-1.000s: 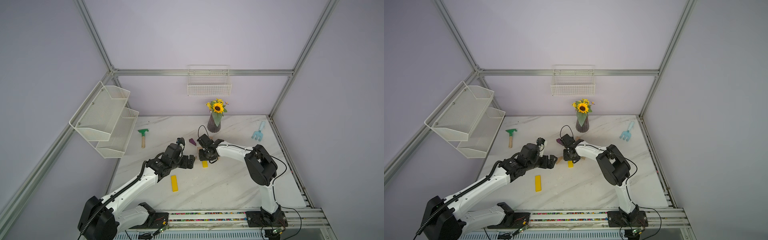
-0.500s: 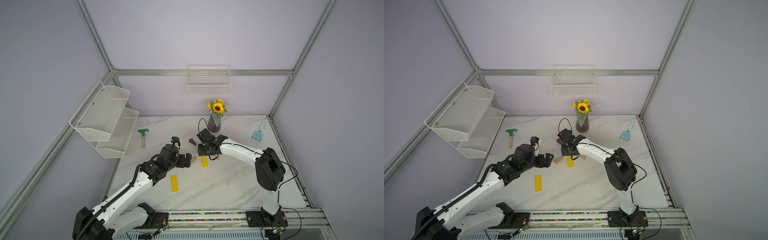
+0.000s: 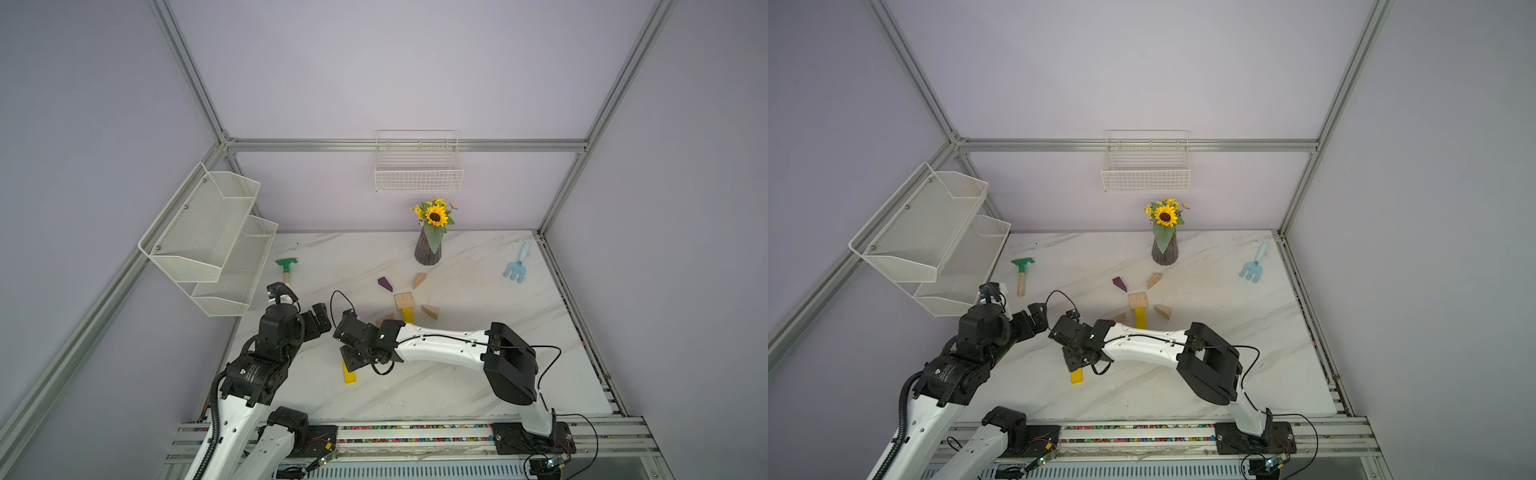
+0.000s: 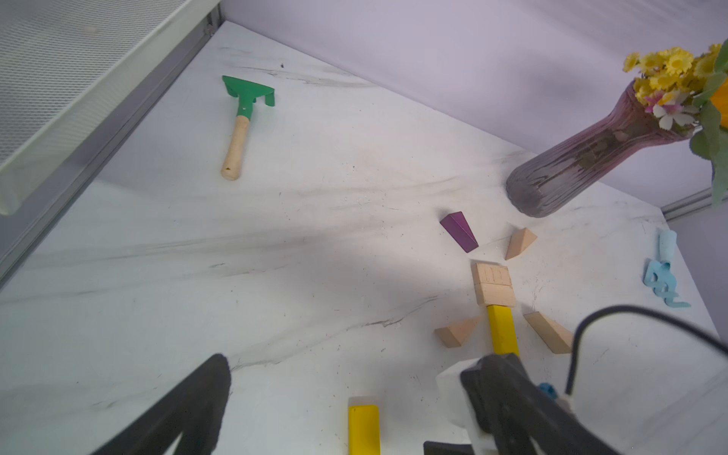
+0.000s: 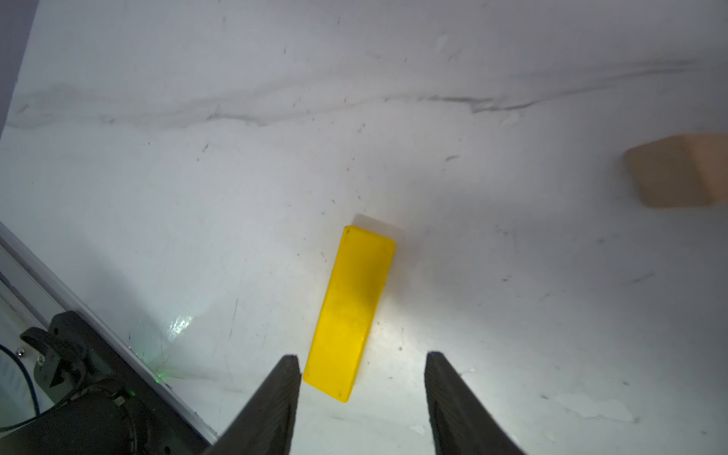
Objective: Assemble a small pinwheel with building blocks
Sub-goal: Pick up the building block from the center of the board, then place the building block at the center of the board.
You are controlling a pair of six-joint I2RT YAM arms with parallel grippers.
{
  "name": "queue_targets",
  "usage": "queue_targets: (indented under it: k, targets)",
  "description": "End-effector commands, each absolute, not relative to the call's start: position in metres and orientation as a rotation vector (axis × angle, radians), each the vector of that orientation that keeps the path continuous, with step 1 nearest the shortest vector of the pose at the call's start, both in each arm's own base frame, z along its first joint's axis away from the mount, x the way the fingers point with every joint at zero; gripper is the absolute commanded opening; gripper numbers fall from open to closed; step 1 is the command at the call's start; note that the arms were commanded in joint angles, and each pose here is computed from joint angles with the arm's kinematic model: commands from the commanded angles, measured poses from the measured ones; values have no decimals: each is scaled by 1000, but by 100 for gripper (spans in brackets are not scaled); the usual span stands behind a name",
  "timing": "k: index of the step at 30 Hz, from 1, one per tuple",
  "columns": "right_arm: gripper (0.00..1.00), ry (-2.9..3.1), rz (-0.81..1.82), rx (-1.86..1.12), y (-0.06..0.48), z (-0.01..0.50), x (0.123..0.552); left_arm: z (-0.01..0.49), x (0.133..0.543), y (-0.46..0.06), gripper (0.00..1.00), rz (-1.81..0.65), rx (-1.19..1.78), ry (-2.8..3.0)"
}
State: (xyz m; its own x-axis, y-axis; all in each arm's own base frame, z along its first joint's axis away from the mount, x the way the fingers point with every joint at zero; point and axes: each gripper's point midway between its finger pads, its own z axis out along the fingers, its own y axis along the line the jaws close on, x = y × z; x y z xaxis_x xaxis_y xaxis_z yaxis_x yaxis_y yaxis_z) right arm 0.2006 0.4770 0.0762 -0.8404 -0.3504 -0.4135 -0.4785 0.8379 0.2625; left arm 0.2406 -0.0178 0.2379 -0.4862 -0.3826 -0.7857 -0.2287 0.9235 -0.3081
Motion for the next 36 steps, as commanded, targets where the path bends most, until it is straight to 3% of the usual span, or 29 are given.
queue_targets:
  k: [1, 14, 16, 20, 22, 29, 36]
  targets:
    - [55, 2687, 545, -581, 488, 68, 193, 226, 225, -2, 100, -157, -545, 2111]
    - [54, 2742, 453, -621, 501, 22, 181, 221, 211, 7, 100, -153, -594, 2083]
    - [51, 2755, 396, -613, 495, 12, 183, 221, 212, 5, 100, -164, -584, 2086]
    - [28, 2737, 393, -550, 482, 19, 184, 221, 213, 3, 100, -174, -566, 2088]
    - [24, 2717, 412, -510, 474, 32, 185, 219, 214, 1, 100, -180, -557, 2096]
    - [24, 2711, 445, -320, 409, 64, 171, 207, 218, -11, 100, -244, -522, 2130]
    - [25, 2736, 408, -151, 341, 57, 169, 192, 219, -26, 100, -318, -475, 2179]
